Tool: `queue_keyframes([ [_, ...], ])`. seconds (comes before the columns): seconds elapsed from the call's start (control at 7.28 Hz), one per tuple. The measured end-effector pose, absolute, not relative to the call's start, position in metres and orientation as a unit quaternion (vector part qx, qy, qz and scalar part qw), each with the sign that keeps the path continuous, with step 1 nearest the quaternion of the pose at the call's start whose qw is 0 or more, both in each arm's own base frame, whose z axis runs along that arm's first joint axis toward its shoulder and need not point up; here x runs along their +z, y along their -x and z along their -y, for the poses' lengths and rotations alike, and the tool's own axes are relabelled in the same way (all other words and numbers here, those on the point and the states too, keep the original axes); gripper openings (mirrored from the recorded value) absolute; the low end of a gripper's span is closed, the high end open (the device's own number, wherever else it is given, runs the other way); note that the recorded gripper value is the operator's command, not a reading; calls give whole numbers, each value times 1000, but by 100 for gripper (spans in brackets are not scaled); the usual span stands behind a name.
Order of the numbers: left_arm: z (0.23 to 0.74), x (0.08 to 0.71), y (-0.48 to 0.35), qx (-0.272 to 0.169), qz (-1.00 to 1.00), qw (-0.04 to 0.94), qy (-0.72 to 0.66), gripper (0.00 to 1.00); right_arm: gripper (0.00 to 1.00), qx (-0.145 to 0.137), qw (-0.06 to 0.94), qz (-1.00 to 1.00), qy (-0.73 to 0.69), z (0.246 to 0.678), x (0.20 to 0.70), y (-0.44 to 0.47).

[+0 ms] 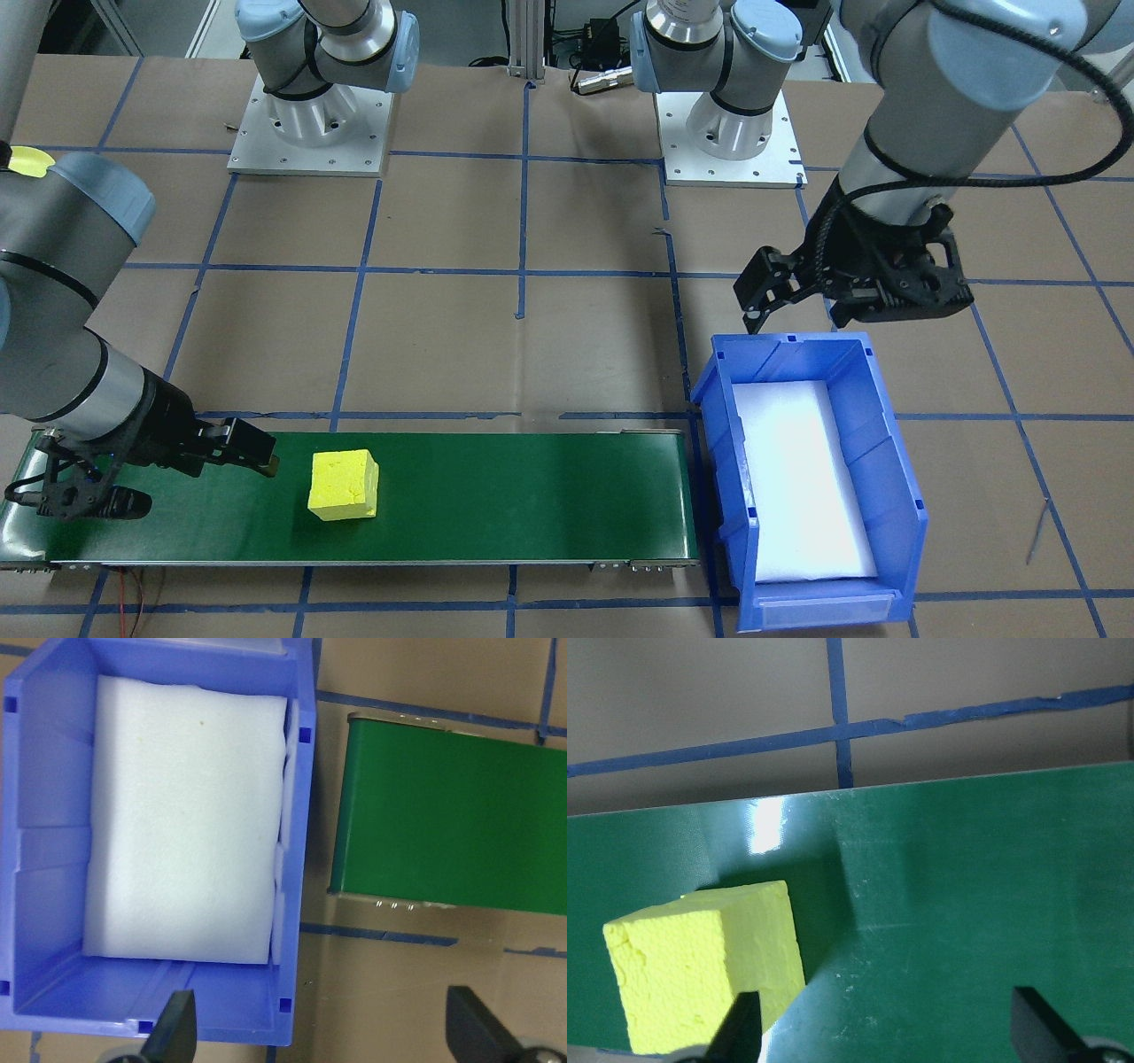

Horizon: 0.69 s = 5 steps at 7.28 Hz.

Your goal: Move block left to right into plate

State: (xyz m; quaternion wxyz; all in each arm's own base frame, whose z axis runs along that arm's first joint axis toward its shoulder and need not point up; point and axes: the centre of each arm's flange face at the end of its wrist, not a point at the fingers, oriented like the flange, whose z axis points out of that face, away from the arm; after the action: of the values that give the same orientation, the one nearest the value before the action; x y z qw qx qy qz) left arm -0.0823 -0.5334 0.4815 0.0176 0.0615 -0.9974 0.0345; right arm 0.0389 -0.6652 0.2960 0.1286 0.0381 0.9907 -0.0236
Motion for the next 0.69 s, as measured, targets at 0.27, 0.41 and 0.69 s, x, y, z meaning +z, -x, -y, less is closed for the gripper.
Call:
queue_keyframes([
  [0.27,508,506,80,33,998,0,-57,100,100,-22,132,-990,-39,672,290,-40],
  [0.41,499,514,79,32,998,-8,-56,100,100,-20,133,-990,-39,673,288,-43],
  [0.69,491,519,75,24,998,-22,-58,100,100,-19,133,-990,-37,673,288,-52],
])
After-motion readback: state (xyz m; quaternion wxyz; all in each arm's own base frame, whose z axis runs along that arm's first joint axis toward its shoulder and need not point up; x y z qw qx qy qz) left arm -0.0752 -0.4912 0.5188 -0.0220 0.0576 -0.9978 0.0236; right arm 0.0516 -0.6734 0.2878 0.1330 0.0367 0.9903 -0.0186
